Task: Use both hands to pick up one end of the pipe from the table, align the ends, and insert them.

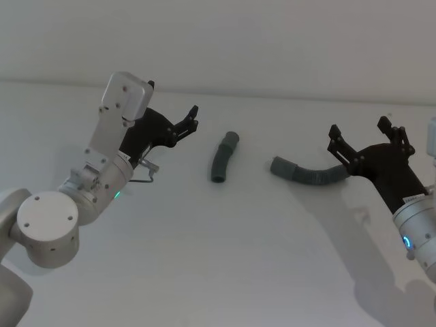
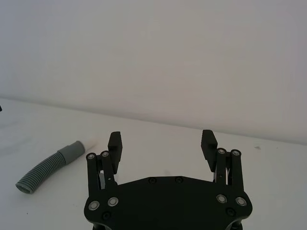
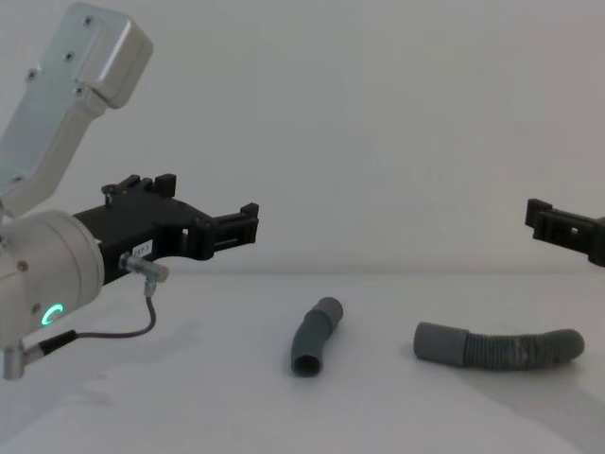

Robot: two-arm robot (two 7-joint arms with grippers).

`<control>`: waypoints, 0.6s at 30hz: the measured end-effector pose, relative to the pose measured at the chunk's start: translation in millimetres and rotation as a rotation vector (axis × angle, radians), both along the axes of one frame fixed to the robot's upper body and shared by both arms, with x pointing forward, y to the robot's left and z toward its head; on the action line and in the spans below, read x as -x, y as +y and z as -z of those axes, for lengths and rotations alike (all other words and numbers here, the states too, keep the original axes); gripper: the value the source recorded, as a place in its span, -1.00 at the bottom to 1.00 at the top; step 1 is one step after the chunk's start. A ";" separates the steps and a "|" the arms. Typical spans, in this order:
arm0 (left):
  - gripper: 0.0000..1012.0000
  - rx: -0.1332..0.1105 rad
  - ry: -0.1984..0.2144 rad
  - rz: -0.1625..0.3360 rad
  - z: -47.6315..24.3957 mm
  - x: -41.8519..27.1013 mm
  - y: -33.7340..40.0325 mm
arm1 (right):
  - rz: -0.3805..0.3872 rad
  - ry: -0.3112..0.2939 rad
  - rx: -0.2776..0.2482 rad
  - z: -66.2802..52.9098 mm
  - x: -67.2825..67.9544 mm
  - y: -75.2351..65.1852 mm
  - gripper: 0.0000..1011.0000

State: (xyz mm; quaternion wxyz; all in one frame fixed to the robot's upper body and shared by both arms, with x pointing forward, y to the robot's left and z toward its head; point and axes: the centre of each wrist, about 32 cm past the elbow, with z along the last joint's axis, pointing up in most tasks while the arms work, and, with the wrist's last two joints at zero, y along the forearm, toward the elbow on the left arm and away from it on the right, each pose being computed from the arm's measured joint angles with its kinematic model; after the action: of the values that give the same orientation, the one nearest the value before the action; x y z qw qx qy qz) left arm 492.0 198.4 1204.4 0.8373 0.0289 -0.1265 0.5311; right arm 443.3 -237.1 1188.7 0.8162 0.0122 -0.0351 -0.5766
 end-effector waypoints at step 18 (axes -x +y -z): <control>0.98 0.000 0.000 0.000 0.0 0.0 0.0 | 0.000 0.000 0.000 0.0 0.0 0.0 0.98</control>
State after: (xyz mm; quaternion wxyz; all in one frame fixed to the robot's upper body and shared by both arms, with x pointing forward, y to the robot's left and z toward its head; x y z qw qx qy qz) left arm 492.0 198.4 1204.4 0.8373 0.0288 -0.1265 0.5310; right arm 443.3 -237.1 1188.7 0.8162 0.0122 -0.0351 -0.5766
